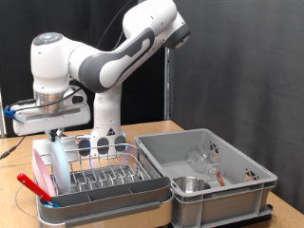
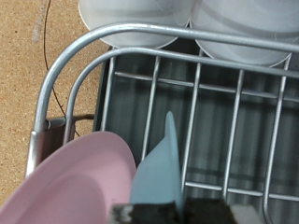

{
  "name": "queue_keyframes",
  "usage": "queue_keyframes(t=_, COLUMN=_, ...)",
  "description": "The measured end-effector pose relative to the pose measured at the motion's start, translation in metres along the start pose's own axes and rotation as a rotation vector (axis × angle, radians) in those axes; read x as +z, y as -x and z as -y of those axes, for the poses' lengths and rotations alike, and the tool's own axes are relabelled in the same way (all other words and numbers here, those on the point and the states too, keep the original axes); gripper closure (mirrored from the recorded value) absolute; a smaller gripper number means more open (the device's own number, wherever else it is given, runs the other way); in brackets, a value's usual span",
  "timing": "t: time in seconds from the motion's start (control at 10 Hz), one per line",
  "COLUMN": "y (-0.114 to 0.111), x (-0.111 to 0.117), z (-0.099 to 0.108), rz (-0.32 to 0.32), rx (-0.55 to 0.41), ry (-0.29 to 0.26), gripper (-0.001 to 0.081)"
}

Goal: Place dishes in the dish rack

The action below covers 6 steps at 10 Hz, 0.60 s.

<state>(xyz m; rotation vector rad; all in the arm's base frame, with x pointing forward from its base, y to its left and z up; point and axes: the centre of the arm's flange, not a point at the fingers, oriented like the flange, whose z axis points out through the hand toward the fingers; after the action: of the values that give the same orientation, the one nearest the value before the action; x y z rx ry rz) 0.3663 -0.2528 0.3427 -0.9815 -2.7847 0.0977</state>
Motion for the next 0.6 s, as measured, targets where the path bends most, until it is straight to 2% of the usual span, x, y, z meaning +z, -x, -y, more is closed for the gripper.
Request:
queue_keyframes(t=0.3, y=0.005, x=0.01, z=-0.001, rz=0.006, rx=0.008, ry=0.0, gripper=0.0789)
queue_keyframes(t=0.4, y=0.005, x=0.014, z=-0.002, rz=0.001, rx=0.009, ry=0.002, gripper=0.0694)
queue_keyframes(t=0.5, y=0.006, x=0.016, z=-0.003, rz=0.0, rx=0.01, ry=0.005, gripper=0.0694)
queue_keyframes(t=0.6, y=0.006, x=0.017, z=-0.002, rz=0.0, rx=0.011, ry=0.007, gripper=0.0511)
